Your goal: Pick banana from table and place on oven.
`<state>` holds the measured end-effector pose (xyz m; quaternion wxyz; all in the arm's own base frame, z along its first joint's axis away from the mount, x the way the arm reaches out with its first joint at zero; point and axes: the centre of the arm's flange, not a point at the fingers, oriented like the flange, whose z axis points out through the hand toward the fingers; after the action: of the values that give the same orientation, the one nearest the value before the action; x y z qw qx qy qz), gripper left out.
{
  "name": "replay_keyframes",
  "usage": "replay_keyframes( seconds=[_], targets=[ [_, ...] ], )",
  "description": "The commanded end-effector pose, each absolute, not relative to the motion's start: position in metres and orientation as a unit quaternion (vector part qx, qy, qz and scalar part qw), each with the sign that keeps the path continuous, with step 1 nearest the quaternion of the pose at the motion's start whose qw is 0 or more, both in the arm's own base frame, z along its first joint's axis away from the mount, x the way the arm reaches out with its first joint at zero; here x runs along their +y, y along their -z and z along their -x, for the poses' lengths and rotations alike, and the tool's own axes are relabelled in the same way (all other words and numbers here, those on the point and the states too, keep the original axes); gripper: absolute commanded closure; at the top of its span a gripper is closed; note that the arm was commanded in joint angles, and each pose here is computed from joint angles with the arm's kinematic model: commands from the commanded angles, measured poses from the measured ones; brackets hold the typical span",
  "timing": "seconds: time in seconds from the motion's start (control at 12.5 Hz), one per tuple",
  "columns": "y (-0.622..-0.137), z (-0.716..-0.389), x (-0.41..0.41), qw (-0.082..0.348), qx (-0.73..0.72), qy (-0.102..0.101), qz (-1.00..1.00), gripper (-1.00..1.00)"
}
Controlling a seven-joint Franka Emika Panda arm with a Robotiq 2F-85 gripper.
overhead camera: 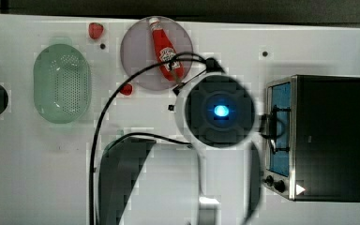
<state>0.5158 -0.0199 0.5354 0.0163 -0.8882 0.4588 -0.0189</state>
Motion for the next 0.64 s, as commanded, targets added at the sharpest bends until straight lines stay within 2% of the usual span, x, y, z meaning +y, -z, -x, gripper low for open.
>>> replay_keyframes(
  seconds=[0.08,0.24,0.32,0.48,0.64],
  targets=[
    [-0.557,-0.509,-0.082,0.019,0.517,0.013,0.856,0.57],
    [-0.564,-0.503,-0.128,0.024,0.528,0.018,0.849,0.57],
    [-0.558,-0.498,-0.153,0.023,0.524,0.015,0.851,0.57],
    [-0.54,-0.49,-0.205,0.019,0.503,0.006,0.864,0.57],
    [-0.516,-0.486,-0.255,0.011,0.485,0.013,0.874,0.57]
  ],
)
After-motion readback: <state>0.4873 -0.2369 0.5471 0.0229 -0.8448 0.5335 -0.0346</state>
